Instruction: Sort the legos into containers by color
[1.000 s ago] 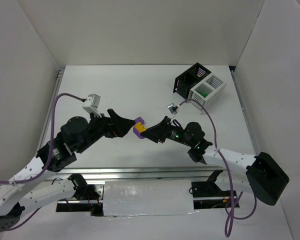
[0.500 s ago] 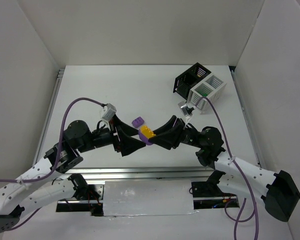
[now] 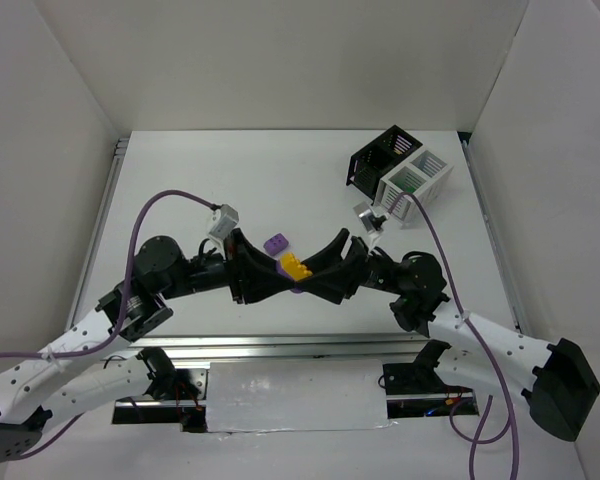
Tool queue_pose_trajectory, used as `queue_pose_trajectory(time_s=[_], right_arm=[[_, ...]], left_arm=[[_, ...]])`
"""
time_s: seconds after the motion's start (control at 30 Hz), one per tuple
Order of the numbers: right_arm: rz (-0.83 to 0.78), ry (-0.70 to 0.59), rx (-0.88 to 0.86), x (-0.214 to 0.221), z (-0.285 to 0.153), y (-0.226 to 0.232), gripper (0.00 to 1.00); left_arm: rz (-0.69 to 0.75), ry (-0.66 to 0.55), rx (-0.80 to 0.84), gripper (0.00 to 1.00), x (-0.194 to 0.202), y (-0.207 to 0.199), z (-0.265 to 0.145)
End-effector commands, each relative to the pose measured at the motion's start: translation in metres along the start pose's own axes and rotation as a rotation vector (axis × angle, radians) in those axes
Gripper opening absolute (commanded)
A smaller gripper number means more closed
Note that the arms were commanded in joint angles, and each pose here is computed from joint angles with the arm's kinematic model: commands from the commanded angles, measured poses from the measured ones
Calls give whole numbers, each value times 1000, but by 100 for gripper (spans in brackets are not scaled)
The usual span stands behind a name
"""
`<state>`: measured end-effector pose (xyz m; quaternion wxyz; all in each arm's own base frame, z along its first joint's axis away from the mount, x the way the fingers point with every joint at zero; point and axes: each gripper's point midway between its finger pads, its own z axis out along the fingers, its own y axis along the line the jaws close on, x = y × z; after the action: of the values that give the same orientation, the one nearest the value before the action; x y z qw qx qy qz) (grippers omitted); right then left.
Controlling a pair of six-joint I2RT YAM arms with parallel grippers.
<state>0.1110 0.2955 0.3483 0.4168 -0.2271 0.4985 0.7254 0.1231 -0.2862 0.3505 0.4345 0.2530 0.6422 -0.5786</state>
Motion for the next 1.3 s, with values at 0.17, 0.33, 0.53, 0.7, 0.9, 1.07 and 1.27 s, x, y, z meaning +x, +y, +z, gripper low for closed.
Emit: queue_pose_trajectory(time_s=[0.17, 0.33, 0.53, 0.7, 0.9, 1.07, 1.27], right_arm=[[-119, 117, -45, -7, 12, 20, 72], [-136, 136, -41, -6, 11, 21, 39], [-141, 141, -50, -1, 4, 24, 5], [-223, 101, 71, -12, -4, 6, 0], [-311, 123, 134, -40, -30, -22, 0], [-393, 26, 575, -87, -53, -113, 0], [-557, -349, 1577, -215, -173, -253, 0]], left_arm=[[98, 46, 110, 0, 0, -20, 1], [97, 50, 88, 0, 3, -15, -1], [99, 39, 70, 0, 0, -14, -2], [119, 17, 44, 0, -6, -13, -7], [137, 30, -18, 0, 1, -7, -23], [117, 15, -207, 0, -2, 19, -38], [29, 55, -787, 0, 7, 103, -91]])
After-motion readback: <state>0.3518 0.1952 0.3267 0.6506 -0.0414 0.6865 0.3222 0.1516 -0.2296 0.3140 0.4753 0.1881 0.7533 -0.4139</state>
